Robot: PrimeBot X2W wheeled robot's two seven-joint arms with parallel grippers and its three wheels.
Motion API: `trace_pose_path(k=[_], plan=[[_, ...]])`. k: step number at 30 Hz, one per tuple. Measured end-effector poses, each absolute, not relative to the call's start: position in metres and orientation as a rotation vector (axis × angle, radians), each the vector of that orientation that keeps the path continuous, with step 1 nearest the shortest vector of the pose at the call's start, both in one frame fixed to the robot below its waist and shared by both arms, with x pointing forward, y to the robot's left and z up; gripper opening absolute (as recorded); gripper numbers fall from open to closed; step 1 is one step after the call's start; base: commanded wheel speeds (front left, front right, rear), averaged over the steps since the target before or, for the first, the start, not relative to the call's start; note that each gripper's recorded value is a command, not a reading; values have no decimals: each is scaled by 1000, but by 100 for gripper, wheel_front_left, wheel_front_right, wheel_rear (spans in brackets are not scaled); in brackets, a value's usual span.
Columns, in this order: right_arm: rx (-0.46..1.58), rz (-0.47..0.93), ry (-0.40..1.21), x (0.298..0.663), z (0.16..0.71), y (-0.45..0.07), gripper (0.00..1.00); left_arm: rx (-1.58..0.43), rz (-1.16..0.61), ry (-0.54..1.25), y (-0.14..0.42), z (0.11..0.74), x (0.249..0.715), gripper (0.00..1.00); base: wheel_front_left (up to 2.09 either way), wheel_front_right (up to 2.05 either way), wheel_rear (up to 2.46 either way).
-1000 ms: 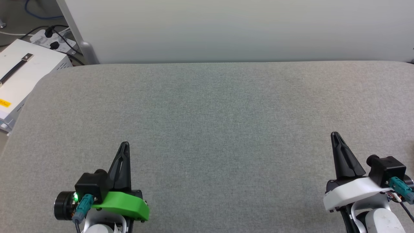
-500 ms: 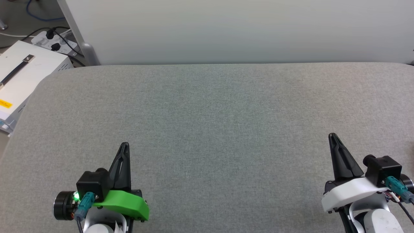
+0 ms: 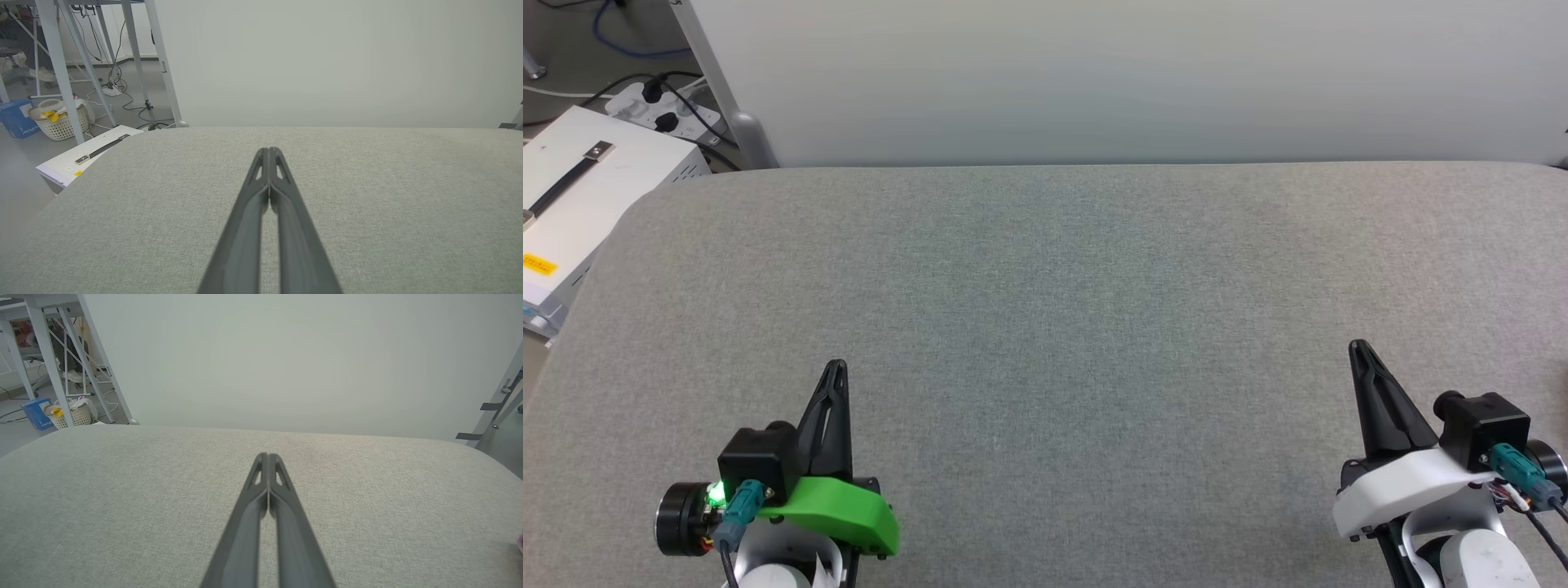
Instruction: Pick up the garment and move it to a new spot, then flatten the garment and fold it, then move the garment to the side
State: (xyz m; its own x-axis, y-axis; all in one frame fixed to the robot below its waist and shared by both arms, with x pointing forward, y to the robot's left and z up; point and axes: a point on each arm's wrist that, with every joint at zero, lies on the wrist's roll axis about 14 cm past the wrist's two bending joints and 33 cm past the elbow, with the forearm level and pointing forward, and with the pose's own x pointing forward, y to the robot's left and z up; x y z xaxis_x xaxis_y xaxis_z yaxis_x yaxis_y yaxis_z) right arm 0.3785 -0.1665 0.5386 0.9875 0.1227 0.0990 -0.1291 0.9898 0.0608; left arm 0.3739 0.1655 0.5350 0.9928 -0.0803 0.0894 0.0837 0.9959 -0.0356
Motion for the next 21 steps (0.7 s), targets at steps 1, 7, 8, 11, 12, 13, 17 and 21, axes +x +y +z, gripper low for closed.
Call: trace_pose_path(k=[1, 7, 8, 11, 12, 13, 17, 21], plan=[[66, 127, -94, 378, 539, -166, 0, -39, -82, -88, 166, 535, 374, 0, 0, 0, 0], [56, 129, -90, 378, 539, -166, 0, -30, -74, -84, 167, 536, 374, 0, 0, 0, 0], [53, 129, -91, 378, 540, -166, 0, -29, -74, -81, 167, 536, 374, 0, 0, 0, 0], [46, 130, -85, 378, 539, -165, 0, -27, -70, -79, 168, 536, 373, 0, 0, 0, 0], [43, 130, -84, 378, 540, -165, 0, -27, -69, -76, 168, 535, 373, 0, 0, 0, 0], [42, 131, -84, 378, 540, -165, 0, -26, -68, -72, 168, 535, 373, 0, 0, 0, 0], [35, 131, -78, 378, 539, -164, 0, -17, -65, -69, 168, 535, 373, 0, 0, 0, 0], [28, 132, -72, 377, 539, -164, 0, -9, -63, -65, 169, 535, 373, 0, 0, 0, 0]])
